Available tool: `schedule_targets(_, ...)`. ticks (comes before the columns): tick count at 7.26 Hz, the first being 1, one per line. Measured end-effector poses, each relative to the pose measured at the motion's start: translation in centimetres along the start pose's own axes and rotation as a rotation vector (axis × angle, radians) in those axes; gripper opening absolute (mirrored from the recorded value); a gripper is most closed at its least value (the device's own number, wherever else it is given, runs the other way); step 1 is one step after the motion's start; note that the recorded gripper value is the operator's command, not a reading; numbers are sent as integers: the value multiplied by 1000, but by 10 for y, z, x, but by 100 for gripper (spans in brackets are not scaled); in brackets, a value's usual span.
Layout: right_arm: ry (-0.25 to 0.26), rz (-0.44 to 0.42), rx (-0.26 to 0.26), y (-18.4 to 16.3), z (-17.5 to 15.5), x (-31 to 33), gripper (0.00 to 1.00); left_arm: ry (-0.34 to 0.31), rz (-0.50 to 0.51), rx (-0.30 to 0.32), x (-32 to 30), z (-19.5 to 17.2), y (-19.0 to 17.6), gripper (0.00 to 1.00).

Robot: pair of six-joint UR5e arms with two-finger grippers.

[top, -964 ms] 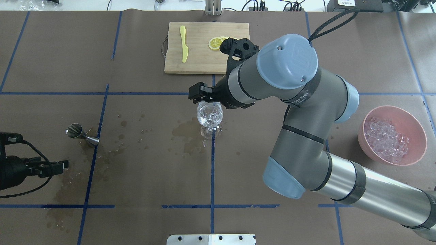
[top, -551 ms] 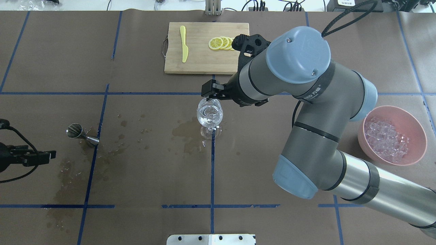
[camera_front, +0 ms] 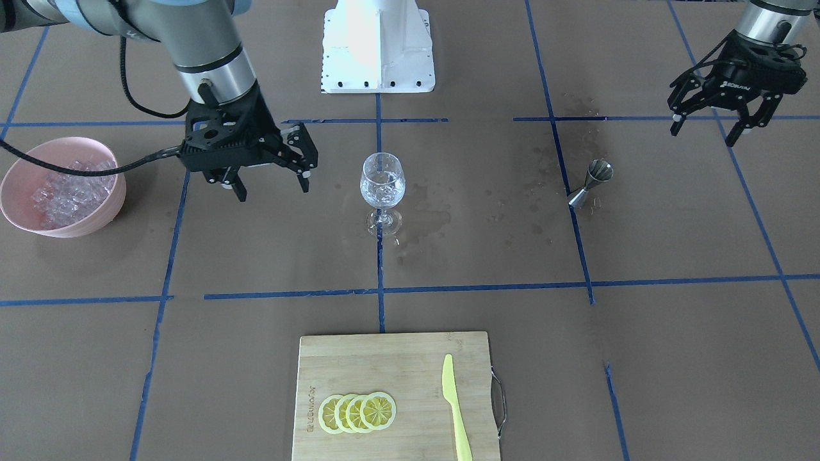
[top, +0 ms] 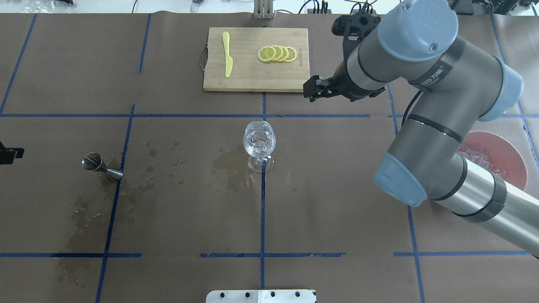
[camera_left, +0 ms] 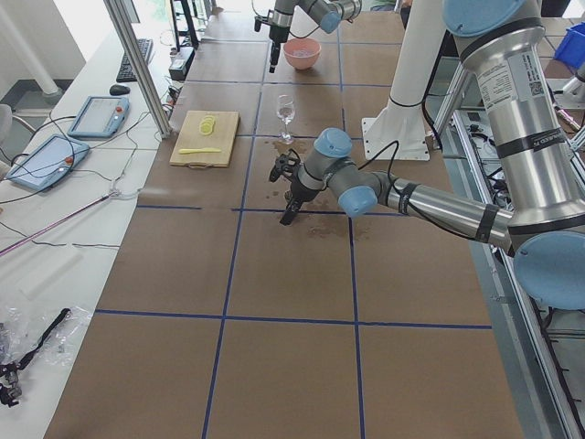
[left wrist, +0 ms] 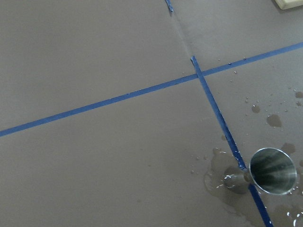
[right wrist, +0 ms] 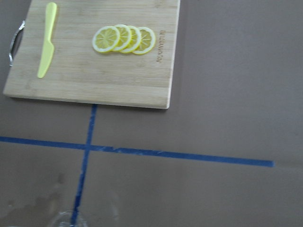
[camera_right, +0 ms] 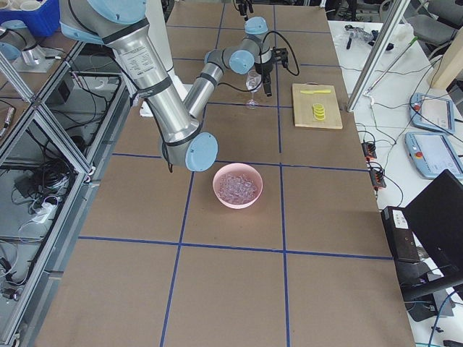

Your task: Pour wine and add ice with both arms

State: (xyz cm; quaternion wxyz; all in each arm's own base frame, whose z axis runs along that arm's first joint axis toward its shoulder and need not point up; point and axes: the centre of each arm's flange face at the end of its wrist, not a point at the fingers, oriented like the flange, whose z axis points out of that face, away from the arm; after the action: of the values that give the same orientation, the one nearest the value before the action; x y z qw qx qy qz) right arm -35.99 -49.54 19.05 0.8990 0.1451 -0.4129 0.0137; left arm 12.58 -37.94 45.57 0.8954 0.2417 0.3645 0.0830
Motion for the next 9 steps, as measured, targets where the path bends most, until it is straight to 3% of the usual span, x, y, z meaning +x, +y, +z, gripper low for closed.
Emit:
schedule_targets(3, 89, -165, -90, -33, 5, 140, 100, -28, 7, -27, -52, -17, -71, 100)
schedule_targets(6, 118, -223, -209, -37, 16, 283, 100, -96, -41, -104, -119, -24, -154, 100)
schedule_targets(9, 81, -164, -277, -31, 0, 442, 100, -30, -119, -188, -203, -10, -139, 100)
